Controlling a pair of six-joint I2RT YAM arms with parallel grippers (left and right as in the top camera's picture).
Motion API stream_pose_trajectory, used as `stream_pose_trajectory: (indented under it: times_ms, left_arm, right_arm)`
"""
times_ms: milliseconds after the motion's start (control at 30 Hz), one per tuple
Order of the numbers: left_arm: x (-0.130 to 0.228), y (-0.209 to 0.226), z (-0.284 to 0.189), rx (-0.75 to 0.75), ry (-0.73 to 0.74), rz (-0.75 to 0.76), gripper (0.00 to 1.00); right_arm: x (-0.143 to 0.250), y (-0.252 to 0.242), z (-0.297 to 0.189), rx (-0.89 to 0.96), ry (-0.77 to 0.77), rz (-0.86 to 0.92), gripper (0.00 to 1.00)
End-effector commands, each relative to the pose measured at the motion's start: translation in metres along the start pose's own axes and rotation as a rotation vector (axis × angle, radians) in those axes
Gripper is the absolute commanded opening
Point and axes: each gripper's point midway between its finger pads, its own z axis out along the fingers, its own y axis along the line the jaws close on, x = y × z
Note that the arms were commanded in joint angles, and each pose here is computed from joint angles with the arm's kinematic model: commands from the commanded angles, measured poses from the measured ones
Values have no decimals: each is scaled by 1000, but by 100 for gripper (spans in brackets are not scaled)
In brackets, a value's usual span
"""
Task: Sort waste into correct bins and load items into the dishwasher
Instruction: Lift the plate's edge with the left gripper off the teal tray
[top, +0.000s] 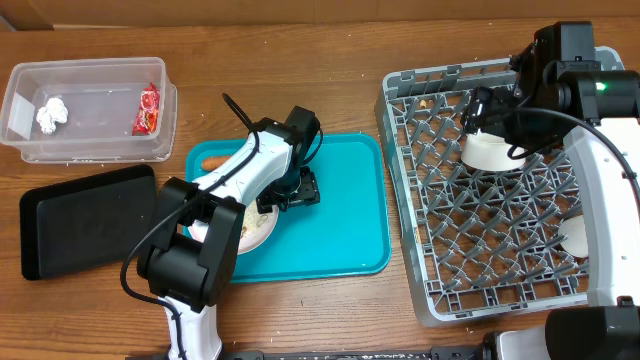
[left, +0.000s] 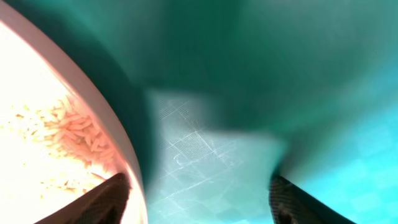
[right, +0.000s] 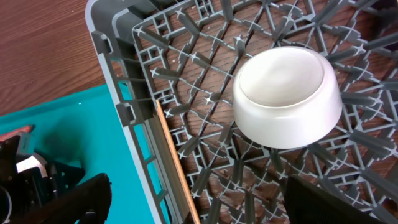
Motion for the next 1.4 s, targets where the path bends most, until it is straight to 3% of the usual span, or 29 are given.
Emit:
stream_pose_trajectory:
  times_ms: [0, 233, 400, 633, 800, 1100, 1367]
  left_arm:
    - [10, 11, 26, -68, 61, 17, 61]
    - [8, 13, 26, -82, 52, 19, 28]
    - [5, 21, 25, -124, 34, 27, 24]
    - [4, 30, 23, -172, 21, 35, 11]
    - [2, 31, 23, -183, 14, 42, 4]
    - [3, 40, 17, -230, 13, 47, 4]
    - [-9, 47, -22, -312, -4, 58, 4]
  right_arm:
    - [-1, 3, 0, 0, -4, -9, 91]
    - [-1, 3, 0, 0, -4, -9, 91]
    - [-1, 3, 0, 0, -4, -9, 91]
    - [-1, 3, 0, 1, -3, -8, 91]
    - [0, 2, 0, 1, -1, -8, 91]
    - [0, 2, 0, 2, 1, -8, 91]
    - [0, 2, 0, 1, 0, -8, 91]
